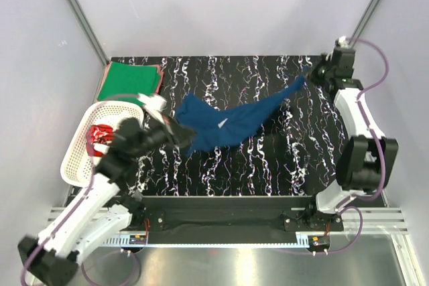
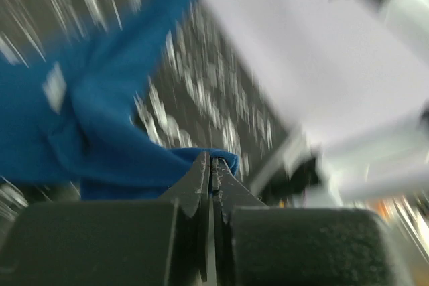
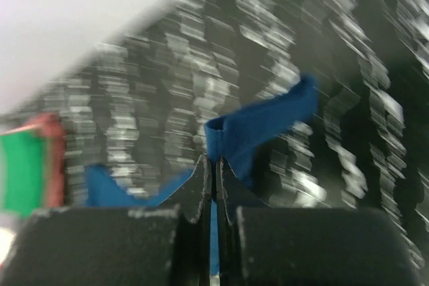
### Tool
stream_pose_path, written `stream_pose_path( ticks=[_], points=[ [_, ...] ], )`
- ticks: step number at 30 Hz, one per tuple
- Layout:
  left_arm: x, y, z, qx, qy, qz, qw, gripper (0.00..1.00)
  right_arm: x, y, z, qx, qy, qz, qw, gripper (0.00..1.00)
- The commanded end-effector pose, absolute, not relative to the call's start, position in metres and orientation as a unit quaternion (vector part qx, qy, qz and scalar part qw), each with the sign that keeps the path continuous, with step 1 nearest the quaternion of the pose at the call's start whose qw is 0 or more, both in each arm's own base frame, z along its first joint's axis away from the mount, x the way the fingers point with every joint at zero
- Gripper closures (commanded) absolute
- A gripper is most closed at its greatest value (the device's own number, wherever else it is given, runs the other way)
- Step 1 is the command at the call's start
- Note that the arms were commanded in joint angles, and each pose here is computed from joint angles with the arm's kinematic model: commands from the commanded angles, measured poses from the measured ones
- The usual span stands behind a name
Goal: Fold and stack the t-shirts
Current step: Flatten the tshirt out
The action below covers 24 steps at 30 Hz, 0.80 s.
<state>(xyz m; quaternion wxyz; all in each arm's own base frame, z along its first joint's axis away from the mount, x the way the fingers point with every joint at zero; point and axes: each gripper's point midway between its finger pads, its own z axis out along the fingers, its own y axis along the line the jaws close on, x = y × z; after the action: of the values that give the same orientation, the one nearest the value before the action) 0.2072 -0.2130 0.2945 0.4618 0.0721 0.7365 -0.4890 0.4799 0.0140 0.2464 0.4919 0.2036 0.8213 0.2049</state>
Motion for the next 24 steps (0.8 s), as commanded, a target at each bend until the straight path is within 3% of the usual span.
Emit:
stream_pose_path(
  ticks=[1, 6, 9, 12, 13, 14, 18, 21, 22, 24],
  points=[
    [0.179, -0.263, 0.271, 0.126, 0.706, -0.553, 0.425, 1.00, 0.472, -0.033, 0.187, 0.256, 0.850, 0.118, 0.446, 1.00],
    [0.114, -0.324, 0.216, 0.211, 0.716, -0.573, 0.338, 1.00, 0.464, -0.071, 0.143, 0.308, 0.870, 0.048, 0.383, 1.00],
    [0.090, -0.345, 0.200, 0.236, 0.715, -0.581, 0.310, 0.97, 0.464, -0.091, 0.128, 0.336, 0.873, 0.032, 0.352, 0.83],
    [0.072, -0.367, 0.187, 0.277, 0.718, -0.577, 0.272, 0.84, 0.454, -0.093, 0.126, 0.360, 0.880, 0.017, 0.310, 0.62],
    [0.065, -0.371, 0.188, 0.295, 0.715, -0.580, 0.256, 0.66, 0.451, -0.090, 0.128, 0.368, 0.878, 0.025, 0.304, 0.58],
    [0.067, -0.375, 0.183, 0.307, 0.720, -0.568, 0.255, 0.59, 0.450, -0.084, 0.140, 0.368, 0.874, 0.038, 0.315, 0.55],
    [0.106, -0.363, 0.186, 0.300, 0.772, -0.466, 0.310, 0.44, 0.446, -0.057, 0.168, 0.358, 0.870, 0.060, 0.333, 0.42],
    [0.158, -0.338, 0.212, 0.248, 0.794, -0.410, 0.373, 0.33, 0.448, -0.019, 0.175, 0.334, 0.876, 0.103, 0.333, 0.38],
    [0.196, -0.319, 0.227, 0.198, 0.805, -0.382, 0.409, 0.32, 0.447, -0.007, 0.172, 0.331, 0.879, 0.109, 0.325, 0.38],
    [0.230, -0.288, 0.217, 0.142, 0.837, -0.335, 0.408, 0.30, 0.443, 0.025, 0.163, 0.311, 0.890, 0.134, 0.305, 0.37]
  ],
)
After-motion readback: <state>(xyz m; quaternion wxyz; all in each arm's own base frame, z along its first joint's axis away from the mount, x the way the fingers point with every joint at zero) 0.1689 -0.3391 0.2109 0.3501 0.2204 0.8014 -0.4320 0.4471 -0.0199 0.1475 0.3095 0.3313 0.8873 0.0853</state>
